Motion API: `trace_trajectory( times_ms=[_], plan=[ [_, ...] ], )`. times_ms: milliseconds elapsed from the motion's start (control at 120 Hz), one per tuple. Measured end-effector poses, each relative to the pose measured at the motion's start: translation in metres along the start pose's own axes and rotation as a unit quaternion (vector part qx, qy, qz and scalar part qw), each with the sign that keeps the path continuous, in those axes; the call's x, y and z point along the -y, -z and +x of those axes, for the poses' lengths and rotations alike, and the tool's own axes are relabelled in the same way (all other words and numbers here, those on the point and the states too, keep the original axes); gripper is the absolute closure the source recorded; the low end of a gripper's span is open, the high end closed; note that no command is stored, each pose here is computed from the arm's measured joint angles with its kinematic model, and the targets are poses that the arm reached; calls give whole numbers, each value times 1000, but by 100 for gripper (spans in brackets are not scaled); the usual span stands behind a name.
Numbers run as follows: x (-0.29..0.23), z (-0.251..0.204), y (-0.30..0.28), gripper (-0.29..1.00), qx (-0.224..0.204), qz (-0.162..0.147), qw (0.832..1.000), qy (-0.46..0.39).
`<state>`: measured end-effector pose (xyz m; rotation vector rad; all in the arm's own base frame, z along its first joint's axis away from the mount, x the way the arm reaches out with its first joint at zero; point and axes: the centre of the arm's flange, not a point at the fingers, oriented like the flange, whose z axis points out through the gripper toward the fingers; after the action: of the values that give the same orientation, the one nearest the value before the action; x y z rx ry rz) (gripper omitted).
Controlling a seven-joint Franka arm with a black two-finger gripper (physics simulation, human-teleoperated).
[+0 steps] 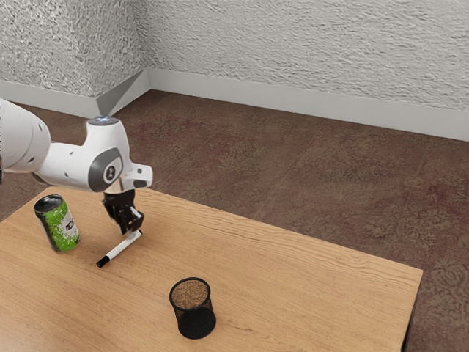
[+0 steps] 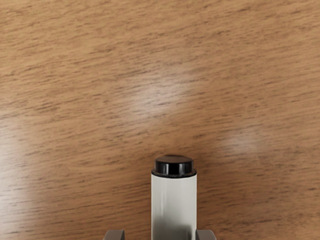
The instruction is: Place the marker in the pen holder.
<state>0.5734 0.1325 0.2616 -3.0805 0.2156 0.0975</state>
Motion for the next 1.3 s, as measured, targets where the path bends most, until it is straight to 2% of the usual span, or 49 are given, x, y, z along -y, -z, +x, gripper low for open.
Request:
trace_trajectory(
  times_ms=[250,467,683,750,825,967,1083,1192,1300],
  plan=[
    [-2,5,-7,52,3,0,1000,2],
    [-4,5,-17,52,11,-2,1000,4],
    [-7,6,-13,71,7,0,1000,4],
    [-14,9,9,74,-10,4,1000,-1],
    [-38,8,66,76,-52,10,998,-18],
    [-120,13,139,78,-105,6,991,-81],
    [-184,7,196,79,-159,2,979,-129],
    [-234,-17,204,79,-179,-3,969,-168],
    [-217,-31,190,78,-184,-1,972,-146]
  ],
)
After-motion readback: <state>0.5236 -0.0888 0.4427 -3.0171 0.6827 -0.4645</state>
